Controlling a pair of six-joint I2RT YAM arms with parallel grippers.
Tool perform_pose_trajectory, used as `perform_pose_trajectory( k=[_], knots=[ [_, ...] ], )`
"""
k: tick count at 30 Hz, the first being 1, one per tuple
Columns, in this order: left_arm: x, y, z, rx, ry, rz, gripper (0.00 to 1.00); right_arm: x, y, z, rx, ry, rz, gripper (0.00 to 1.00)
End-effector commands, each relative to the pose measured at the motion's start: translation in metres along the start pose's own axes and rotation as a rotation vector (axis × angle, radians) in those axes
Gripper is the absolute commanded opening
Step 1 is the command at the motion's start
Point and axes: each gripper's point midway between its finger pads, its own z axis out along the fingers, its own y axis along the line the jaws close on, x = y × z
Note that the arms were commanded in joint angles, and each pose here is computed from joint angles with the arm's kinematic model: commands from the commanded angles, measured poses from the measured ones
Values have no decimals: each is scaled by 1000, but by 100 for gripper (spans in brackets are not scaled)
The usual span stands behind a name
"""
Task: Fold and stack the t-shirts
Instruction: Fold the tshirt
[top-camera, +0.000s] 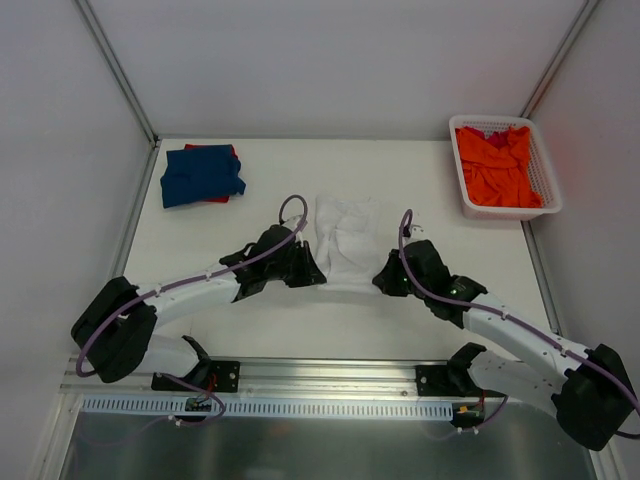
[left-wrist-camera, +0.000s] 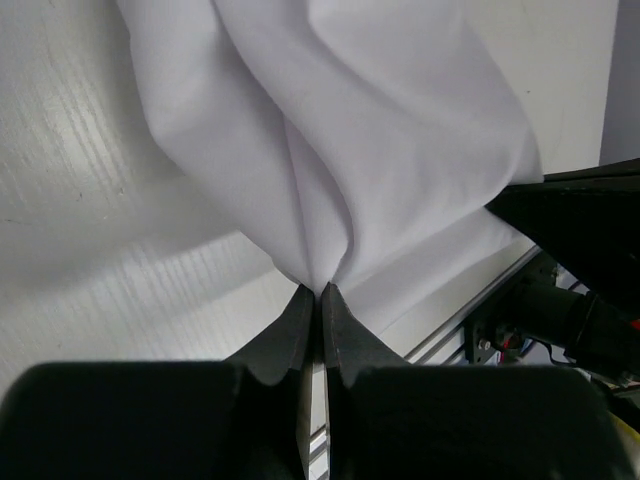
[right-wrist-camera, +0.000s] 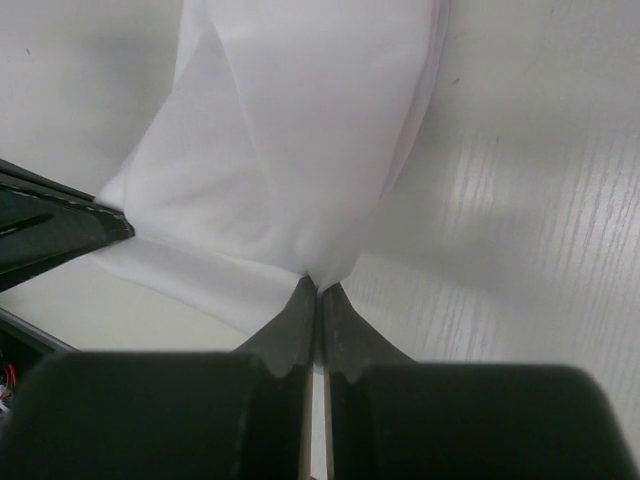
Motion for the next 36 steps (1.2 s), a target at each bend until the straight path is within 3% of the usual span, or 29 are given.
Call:
perform_pose_trajectory(
  k=[1,18,36],
  knots=[
    [-16,-5,-16,-42,-48,19,0,-15,-4,-11,63,-35,-6,0],
    [-68,-33,-13,-72,-122,105,0,-73,24,-3,100,-116,-127,0],
    [-158,-34,-2,-87,-232,164,0,-148,21,14,202,-230,-200,0]
  ],
)
